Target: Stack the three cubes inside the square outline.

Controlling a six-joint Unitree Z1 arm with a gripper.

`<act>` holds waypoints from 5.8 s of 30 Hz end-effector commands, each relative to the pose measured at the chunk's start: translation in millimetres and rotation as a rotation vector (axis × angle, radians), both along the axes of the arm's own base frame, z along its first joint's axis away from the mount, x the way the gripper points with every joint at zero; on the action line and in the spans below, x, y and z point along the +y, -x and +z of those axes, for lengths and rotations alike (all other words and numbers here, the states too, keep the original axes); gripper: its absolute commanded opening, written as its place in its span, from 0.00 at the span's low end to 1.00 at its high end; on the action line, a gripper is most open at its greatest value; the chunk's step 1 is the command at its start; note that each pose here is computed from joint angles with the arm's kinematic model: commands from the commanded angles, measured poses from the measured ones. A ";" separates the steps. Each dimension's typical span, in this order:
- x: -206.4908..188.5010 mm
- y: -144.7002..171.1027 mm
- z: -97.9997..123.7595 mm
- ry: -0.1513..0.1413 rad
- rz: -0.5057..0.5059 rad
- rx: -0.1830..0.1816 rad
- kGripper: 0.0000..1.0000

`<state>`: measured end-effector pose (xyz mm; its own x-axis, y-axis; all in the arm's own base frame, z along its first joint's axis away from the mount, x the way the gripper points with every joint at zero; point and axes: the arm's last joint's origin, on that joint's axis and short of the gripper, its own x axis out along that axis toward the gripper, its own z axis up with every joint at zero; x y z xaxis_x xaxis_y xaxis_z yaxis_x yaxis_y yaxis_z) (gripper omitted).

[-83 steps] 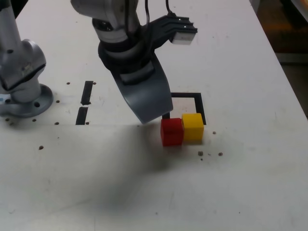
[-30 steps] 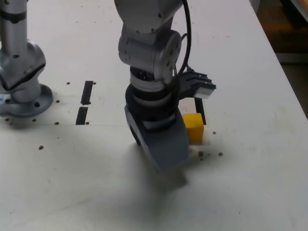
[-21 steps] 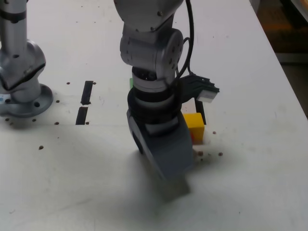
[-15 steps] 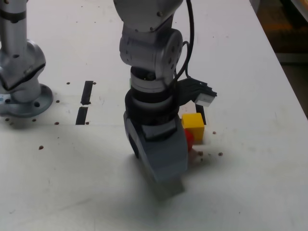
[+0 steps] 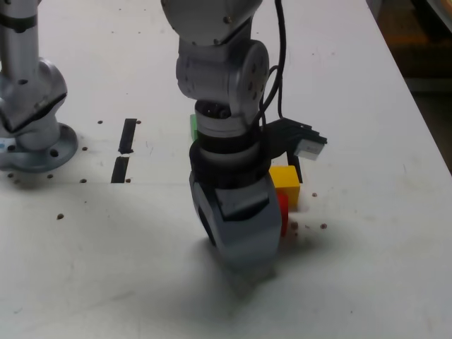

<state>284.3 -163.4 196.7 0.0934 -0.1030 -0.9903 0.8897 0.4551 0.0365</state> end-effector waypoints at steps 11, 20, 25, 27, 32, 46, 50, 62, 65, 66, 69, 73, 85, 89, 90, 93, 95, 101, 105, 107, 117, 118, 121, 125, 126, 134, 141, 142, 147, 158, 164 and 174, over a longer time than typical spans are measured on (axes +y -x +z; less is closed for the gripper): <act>14.3 27.8 29.4 0.046 0.110 -0.043 0.12; 39.4 48.3 65.0 0.072 0.379 -0.042 0.45; 44.5 47.1 77.9 0.111 0.434 -0.038 0.69; 44.5 43.8 80.8 0.133 0.450 -0.033 0.72; 41.6 35.9 81.7 0.159 0.535 -0.012 0.75; 26.6 15.9 56.2 0.153 0.661 0.097 0.94; 22.4 8.3 47.0 0.146 0.664 0.107 0.95; 9.1 -22.2 26.2 0.125 0.669 0.092 0.96; 10.2 -24.9 21.0 0.104 0.677 0.097 0.96; 11.0 -25.5 19.4 0.096 0.680 0.099 0.96; 14.0 -26.8 14.9 0.067 0.691 0.103 0.95; 16.6 -27.6 9.2 0.015 0.700 0.104 0.95; 20.3 -26.1 -2.9 -0.109 0.721 0.145 0.68; 16.8 -28.9 -2.6 -0.097 0.719 0.133 0.51; 15.4 -29.7 -2.4 -0.092 0.717 0.129 0.47; 10.7 -31.7 -1.8 -0.075 0.708 0.111 0.36; 7.5 -32.6 -1.0 -0.062 0.701 0.099 0.27; 3.5 -28.3 2.5 -0.060 0.686 0.097 0.17; 3.6 -17.7 10.5 -0.079 0.675 0.112 0.17; 5.4 -10.0 17.7 -0.094 0.674 0.122 0.17; 36.5 33.0 79.5 -0.172 0.725 0.113 0.17; 41.0 34.6 83.2 -0.175 0.735 0.110 0.17; 54.5 35.0 88.3 -0.180 0.763 0.108 0.17; 70.7 31.2 81.6 -0.200 0.786 0.133 0.17; 74.1 30.0 78.1 -0.208 0.790 0.144 0.17; 82.6 10.7 48.3 -0.251 0.797 0.210 0.17; 77.6 -7.6 30.3 -0.246 0.795 0.228 0.17; 76.7 -9.9 28.5 -0.242 0.795 0.229 0.17; 69.5 -21.2 22.0 -0.216 0.781 0.228 0.17; 33.6 -53.9 26.6 -0.117 0.690 0.128 0.17; 41.9 -44.7 44.1 -0.127 0.709 0.100 0.17; 82.1 -34.3 55.0 -0.117 0.841 0.109 0.18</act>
